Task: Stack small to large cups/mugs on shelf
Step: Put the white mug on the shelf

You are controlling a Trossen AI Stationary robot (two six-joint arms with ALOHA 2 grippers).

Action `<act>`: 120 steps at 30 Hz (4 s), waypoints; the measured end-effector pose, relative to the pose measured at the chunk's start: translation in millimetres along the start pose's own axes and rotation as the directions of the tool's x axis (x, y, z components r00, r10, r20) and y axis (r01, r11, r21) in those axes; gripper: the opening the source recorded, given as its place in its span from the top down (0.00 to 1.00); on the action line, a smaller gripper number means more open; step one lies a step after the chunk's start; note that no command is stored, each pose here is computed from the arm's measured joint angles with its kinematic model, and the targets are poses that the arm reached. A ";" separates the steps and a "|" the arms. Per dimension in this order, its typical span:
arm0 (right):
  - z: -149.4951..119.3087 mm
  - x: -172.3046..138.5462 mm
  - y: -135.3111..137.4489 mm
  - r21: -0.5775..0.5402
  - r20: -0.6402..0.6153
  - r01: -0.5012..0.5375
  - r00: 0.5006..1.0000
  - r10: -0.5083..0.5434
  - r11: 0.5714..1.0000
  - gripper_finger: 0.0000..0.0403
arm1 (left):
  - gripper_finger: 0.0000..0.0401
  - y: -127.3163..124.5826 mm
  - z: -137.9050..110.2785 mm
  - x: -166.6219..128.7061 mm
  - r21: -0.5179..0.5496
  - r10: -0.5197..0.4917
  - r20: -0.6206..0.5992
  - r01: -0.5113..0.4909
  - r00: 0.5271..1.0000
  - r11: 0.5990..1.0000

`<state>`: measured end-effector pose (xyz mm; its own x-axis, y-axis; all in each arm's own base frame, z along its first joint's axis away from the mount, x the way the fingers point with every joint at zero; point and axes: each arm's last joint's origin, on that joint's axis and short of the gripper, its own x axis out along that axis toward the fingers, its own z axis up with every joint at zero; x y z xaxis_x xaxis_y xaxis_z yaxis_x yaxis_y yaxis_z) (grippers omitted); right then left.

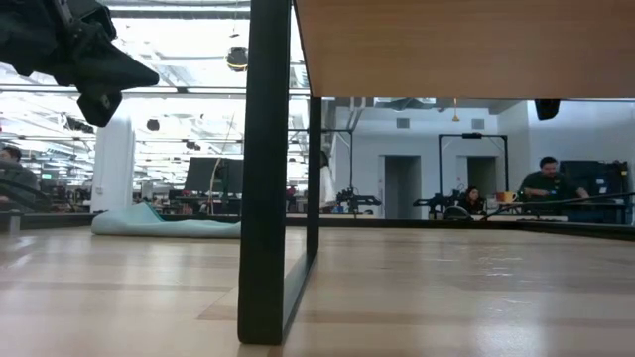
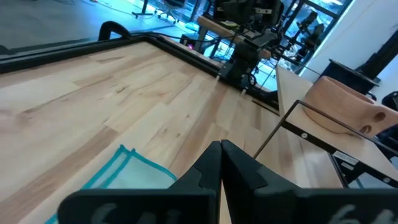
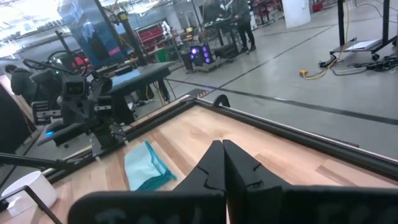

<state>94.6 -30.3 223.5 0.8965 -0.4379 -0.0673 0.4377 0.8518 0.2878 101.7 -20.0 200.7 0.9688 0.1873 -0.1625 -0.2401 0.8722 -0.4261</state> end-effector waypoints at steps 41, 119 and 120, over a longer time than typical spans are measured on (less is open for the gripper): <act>-0.5 0.0 -0.4 -0.001 -0.005 0.009 1.000 -0.009 1.000 0.97 | 0.65 -46.0 75.4 -24.4 0.087 -0.030 -0.478 0.081 0.878 0.993; 0.2 0.2 -0.1 0.008 0.001 0.004 1.000 -0.004 1.000 0.97 | 0.65 -146.4 -66.3 21.8 0.146 0.273 -0.961 -0.780 0.033 0.608; 0.2 0.2 -0.1 0.008 0.001 0.004 1.000 -0.004 1.000 0.97 | 0.65 -146.4 -66.1 22.5 0.145 0.271 -0.962 -0.774 0.036 0.616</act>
<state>94.8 -30.5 223.7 0.8946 -0.4417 -0.0677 0.4409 0.8477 0.2951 154.6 -173.4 200.5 -0.0901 -0.1917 -0.9773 -0.8889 0.4580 -0.0079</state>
